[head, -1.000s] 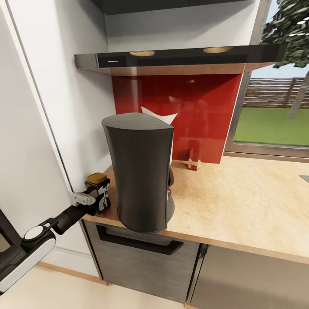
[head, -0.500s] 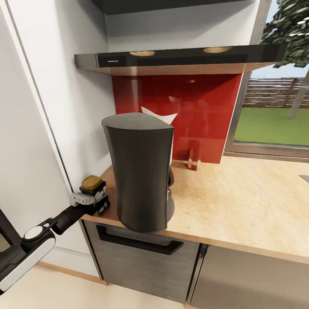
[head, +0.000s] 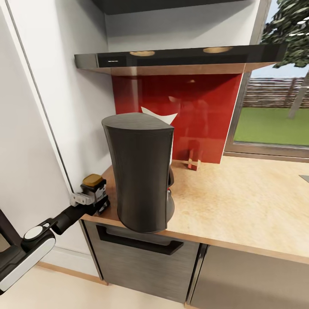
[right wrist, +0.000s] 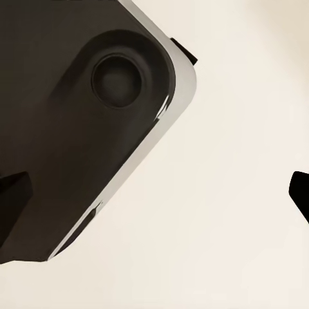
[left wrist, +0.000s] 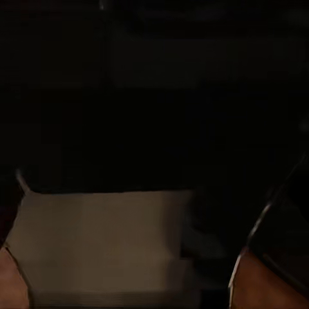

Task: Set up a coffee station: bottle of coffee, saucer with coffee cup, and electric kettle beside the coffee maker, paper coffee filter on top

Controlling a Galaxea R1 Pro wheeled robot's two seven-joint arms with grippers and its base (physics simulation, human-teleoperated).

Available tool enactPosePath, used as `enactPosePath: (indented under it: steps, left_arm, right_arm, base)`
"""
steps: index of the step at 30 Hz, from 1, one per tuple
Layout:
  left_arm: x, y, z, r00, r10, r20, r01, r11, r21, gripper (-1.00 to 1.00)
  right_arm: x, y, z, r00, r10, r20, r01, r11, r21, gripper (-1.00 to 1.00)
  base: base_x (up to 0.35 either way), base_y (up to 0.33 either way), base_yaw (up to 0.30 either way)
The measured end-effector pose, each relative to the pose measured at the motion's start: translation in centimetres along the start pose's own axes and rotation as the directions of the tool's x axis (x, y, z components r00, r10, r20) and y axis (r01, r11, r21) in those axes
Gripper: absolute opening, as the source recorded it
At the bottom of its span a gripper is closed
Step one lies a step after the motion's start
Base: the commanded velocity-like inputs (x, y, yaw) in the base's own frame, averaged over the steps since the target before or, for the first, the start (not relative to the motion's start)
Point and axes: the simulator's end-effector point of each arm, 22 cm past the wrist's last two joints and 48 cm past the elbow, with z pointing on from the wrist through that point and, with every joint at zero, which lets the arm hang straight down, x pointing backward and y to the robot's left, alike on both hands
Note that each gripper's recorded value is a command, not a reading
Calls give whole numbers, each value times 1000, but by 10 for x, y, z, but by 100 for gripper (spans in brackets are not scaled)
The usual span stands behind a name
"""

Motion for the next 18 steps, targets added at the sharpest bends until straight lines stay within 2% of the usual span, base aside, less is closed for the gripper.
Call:
enactPosePath:
  steps: [10, 18]
  left_arm:
    - [0, 0, 0, 1000, 0, 0, 0, 1000, 0, 100]
    - [0, 0, 0, 1000, 0, 0, 0, 1000, 0, 100]
  right_arm:
    - [0, 0, 0, 1000, 0, -1, 0, 1000, 0, 100]
    - [0, 0, 0, 1000, 0, -1, 0, 1000, 0, 100]
  base:
    - [0, 0, 0]
    - [-103, 0, 0]
